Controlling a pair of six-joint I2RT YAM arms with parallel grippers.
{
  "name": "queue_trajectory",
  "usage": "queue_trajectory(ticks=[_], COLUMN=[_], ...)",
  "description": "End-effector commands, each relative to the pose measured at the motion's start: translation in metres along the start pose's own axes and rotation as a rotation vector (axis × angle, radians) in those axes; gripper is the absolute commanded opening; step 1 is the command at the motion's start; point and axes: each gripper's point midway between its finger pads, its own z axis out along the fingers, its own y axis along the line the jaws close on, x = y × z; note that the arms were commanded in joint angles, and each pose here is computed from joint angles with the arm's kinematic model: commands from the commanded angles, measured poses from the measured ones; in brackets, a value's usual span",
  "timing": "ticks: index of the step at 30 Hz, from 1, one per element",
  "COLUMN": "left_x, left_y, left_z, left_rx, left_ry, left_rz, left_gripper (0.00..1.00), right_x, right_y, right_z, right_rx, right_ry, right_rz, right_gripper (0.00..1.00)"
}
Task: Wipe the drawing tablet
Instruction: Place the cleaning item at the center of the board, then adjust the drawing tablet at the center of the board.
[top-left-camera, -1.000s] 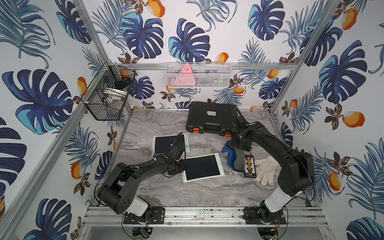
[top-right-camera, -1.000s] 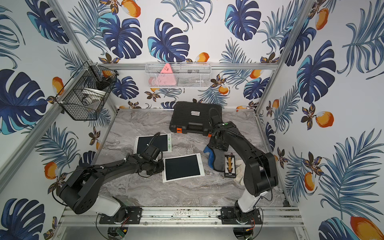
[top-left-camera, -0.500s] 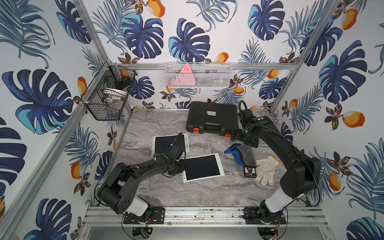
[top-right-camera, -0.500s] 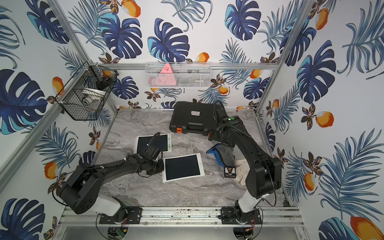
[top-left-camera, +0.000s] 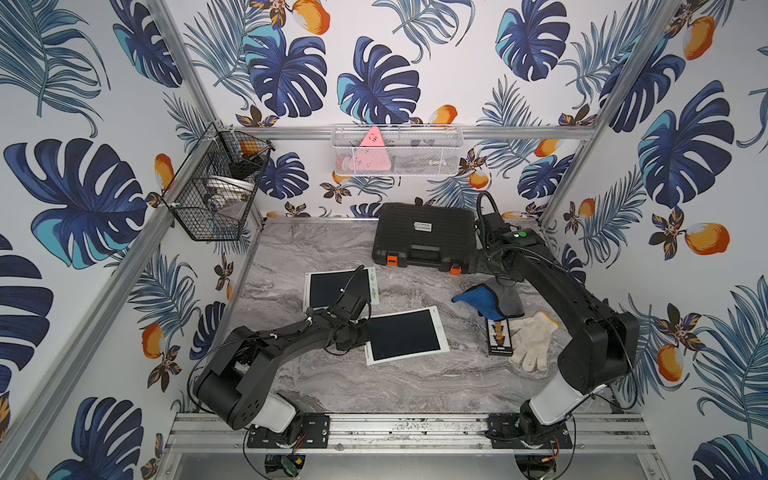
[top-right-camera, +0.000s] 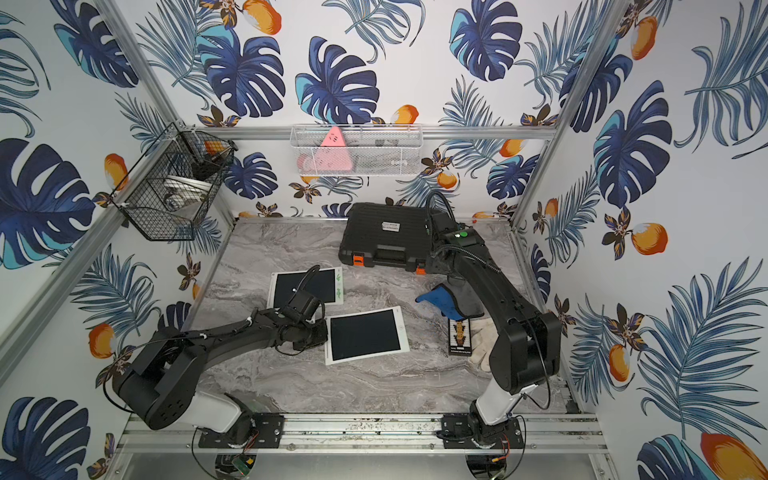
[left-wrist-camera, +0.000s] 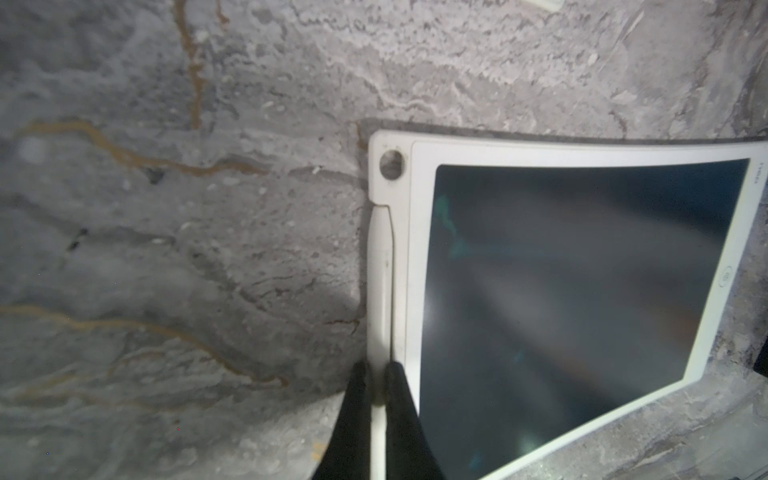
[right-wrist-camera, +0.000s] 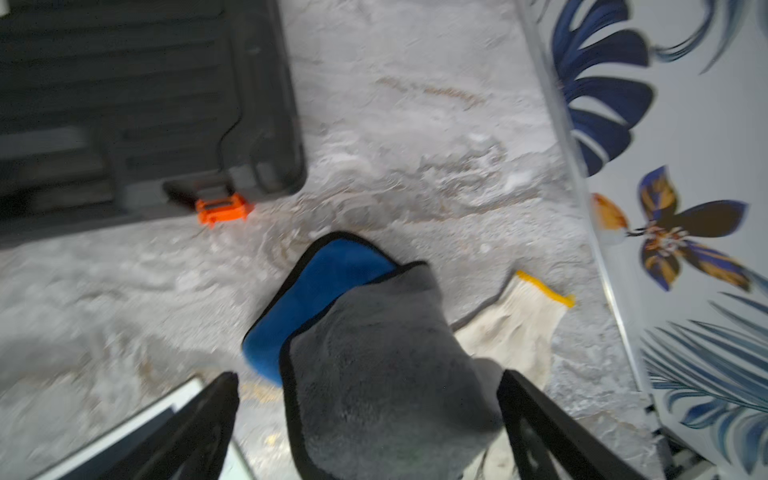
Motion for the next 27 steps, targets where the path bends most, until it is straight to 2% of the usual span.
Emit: queue_trajectory(ticks=[1, 4, 6, 9, 12, 14, 18, 20, 24, 27], left_x=[0.053, 0.053, 0.053, 0.053, 0.053, 0.053, 0.053, 0.053, 0.053, 0.051], left_y=[0.086, 0.086, 0.086, 0.085, 0.084, 0.084, 0.083, 0.083, 0.082, 0.082], left_z=[-0.011, -0.012, -0.012, -0.013, -0.012, -0.011, -0.008, -0.008, -0.007, -0.006], left_rx=[-0.369, -0.372, -0.372, -0.371, -0.366, -0.366, -0.361, -0.363, -0.363, -0.365], left_ry=[0.185, 0.186, 0.184, 0.185, 0.193, 0.197, 0.2, 0.204, 0.206, 0.205], left_rz=[-0.003, 0.0, 0.001, 0.004, 0.007, 0.007, 0.011, 0.011, 0.016, 0.018], left_gripper=[0.06, 0.06, 0.06, 0.06, 0.06, 0.06, 0.06, 0.06, 0.06, 0.05], right_x=[-0.022, -0.03, -0.026, -0.008, 0.024, 0.051, 0.119, 0.145, 0.177, 0.193], right_y=[-0.042, -0.042, -0.04, -0.014, 0.018, 0.033, 0.075, 0.094, 0.112, 0.126], right_z=[-0.001, -0.004, -0.002, 0.009, 0.007, 0.002, -0.005, -0.009, 0.0, 0.005], right_rx=[0.219, 0.211, 0.2, 0.054, -0.125, -0.184, -0.417, -0.507, -0.536, -0.524], right_ry=[-0.098, -0.146, -0.133, -0.053, 0.064, 0.135, 0.336, 0.399, 0.497, 0.515], right_rz=[0.051, 0.071, 0.084, 0.067, 0.052, 0.038, 0.015, -0.006, -0.044, -0.105], right_gripper=[1.0, 1.0, 1.0, 1.0, 0.9, 0.85, 0.68, 0.58, 0.3, 0.27])
